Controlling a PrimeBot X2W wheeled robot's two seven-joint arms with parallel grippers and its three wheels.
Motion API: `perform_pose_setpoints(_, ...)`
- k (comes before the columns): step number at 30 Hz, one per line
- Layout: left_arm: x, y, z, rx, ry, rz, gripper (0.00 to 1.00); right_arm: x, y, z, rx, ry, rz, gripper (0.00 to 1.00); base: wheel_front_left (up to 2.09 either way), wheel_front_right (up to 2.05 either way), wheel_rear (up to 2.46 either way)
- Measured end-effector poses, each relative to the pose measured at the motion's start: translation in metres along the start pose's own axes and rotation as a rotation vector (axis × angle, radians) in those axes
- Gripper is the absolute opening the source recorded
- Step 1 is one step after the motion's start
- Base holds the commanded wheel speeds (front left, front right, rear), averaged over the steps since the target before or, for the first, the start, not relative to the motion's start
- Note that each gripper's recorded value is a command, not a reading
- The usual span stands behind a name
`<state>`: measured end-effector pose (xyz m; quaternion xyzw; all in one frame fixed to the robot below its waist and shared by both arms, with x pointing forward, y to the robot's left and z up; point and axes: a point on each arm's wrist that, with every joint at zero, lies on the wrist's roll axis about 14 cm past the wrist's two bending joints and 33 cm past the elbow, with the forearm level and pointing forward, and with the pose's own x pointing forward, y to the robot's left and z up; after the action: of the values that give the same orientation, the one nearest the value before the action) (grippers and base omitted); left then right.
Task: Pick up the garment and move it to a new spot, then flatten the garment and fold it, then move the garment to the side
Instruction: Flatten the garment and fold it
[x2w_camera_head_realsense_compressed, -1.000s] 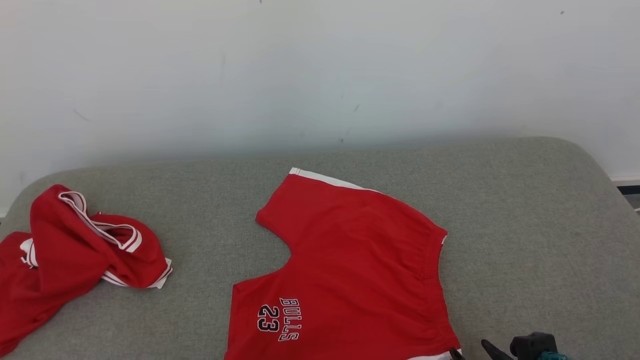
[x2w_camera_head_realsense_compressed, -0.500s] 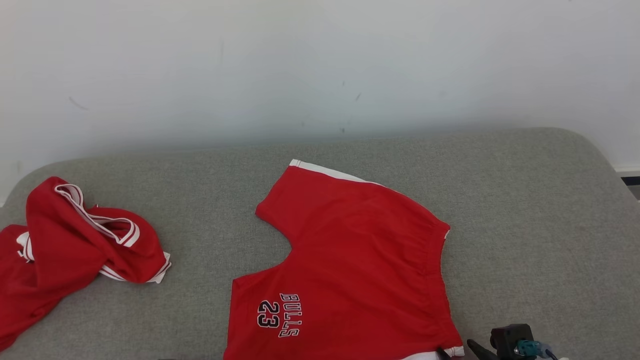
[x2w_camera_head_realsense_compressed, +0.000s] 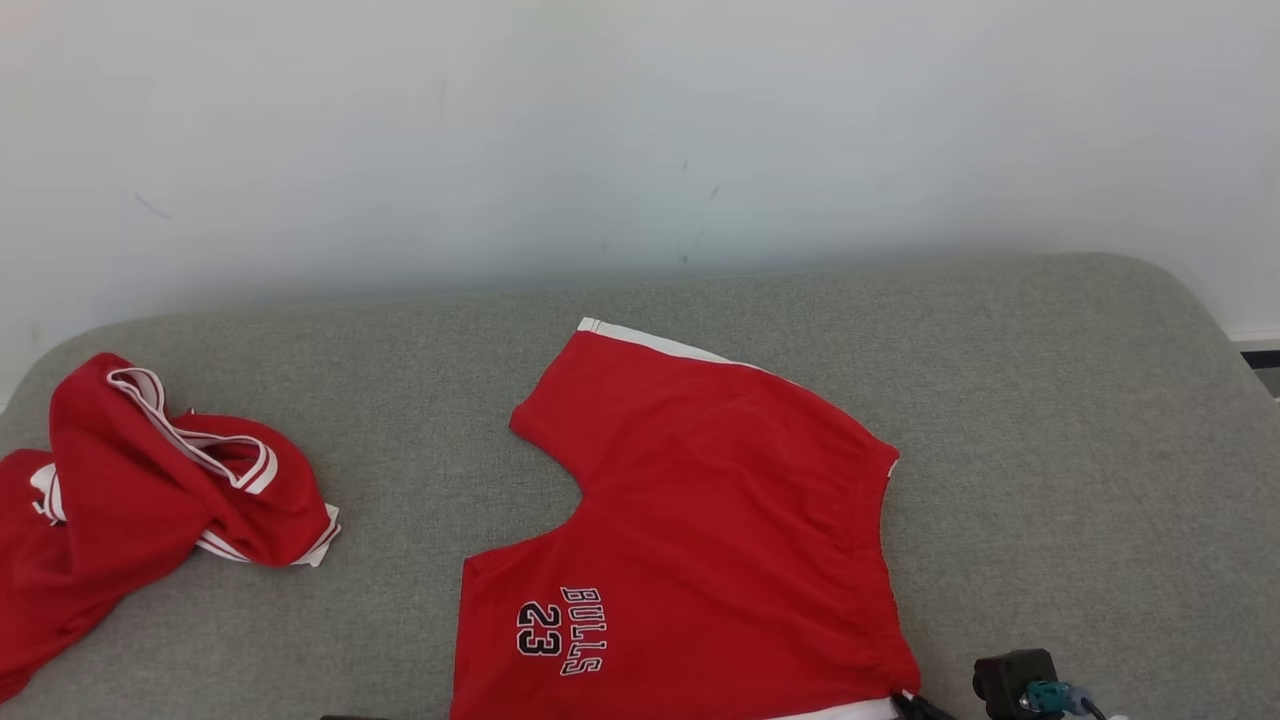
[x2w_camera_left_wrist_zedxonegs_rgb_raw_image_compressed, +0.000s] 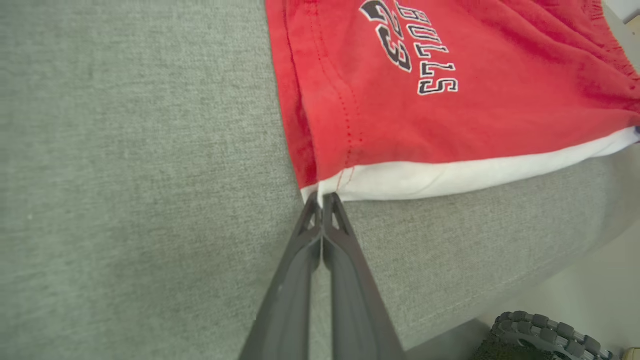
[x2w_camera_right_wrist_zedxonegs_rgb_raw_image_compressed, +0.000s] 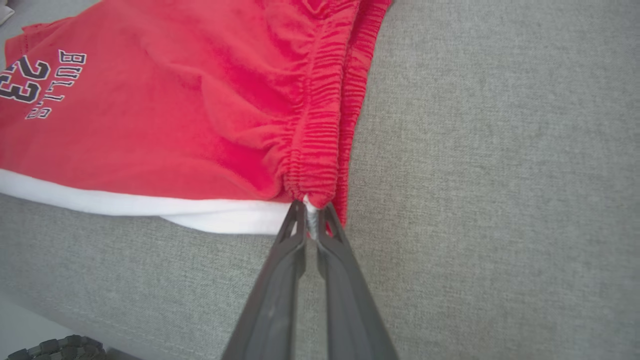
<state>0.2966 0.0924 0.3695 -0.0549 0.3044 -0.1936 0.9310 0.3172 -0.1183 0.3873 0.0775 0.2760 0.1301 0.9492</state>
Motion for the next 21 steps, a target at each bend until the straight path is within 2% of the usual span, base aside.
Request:
perform_pose_setpoints(8,-0.005,0.007,0.017,0.019,-0.080,0.010,0.00,-0.003,-0.001,0.013,0.014,-0.057,0.016,0.00,0.00,0.00,0.00)
perform_pose_setpoints(18,-0.012,0.007,0.051,0.030,-0.203,0.000,0.00,-0.010,0.010,0.040,0.093,-0.149,0.078,0.00,0.00,0.00,0.00)
perform_pose_setpoints(21,-0.010,0.007,0.075,0.027,-0.255,-0.017,0.00,-0.011,0.007,0.054,0.118,-0.169,0.098,0.00,0.00,0.00,0.00)
